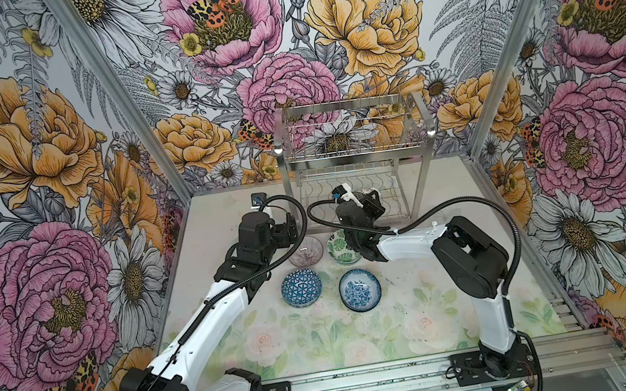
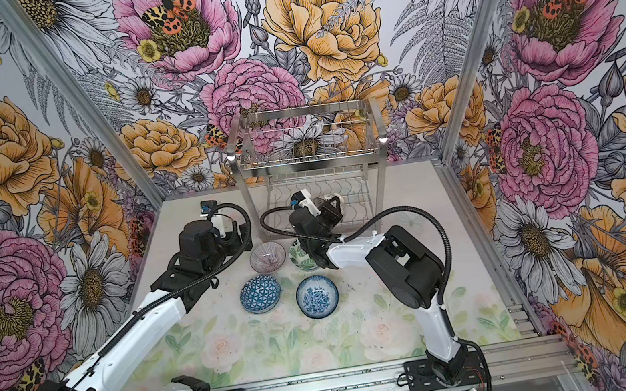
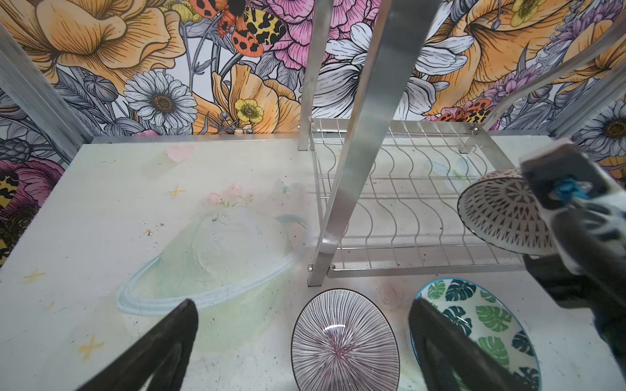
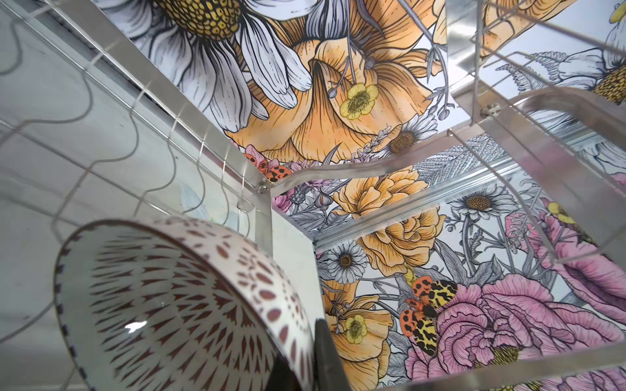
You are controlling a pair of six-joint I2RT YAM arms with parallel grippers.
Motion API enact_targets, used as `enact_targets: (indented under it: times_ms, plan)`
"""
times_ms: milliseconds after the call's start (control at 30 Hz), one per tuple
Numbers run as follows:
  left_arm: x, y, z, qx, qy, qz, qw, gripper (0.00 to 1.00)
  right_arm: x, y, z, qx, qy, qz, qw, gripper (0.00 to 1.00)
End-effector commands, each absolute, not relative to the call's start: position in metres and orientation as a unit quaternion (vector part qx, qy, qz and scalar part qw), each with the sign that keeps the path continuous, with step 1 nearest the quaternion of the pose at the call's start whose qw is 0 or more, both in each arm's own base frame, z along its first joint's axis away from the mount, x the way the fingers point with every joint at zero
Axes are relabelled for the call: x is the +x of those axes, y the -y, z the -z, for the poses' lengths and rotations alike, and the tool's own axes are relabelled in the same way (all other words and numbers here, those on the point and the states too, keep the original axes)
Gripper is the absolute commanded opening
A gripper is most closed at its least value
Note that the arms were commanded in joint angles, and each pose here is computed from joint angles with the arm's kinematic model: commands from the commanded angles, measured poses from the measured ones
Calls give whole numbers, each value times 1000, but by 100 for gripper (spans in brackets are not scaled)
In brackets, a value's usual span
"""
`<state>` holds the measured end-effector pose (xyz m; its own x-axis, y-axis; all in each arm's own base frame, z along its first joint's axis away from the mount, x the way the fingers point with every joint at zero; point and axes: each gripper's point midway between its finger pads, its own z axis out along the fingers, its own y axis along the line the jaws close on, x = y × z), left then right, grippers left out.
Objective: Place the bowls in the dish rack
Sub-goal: 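Carry the bowl with right gripper into a rack slot, standing upright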
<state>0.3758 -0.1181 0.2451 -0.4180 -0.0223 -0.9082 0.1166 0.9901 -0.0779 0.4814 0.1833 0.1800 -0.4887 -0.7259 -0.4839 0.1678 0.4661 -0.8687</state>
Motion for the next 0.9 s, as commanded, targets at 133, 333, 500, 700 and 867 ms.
enact_targets:
  times_ms: [133,333,500,700,867]
  plan:
    - [370,119,-252,38,-833,69,548,99,526,-157,-200,-114,-698,530,468,0]
    - [367,124,-252,49,-833,80,545,98,564,-143,-187,-102,-695,552,449,0]
    - [366,123,-250,50,-834,76,544,99,590,-127,-185,-84,-693,567,437,0]
    - [369,125,-246,53,-837,75,540,99,611,-113,-179,-67,-695,578,422,0]
    - [370,125,-243,54,-838,72,537,99,623,-111,-165,-69,-698,585,408,0]
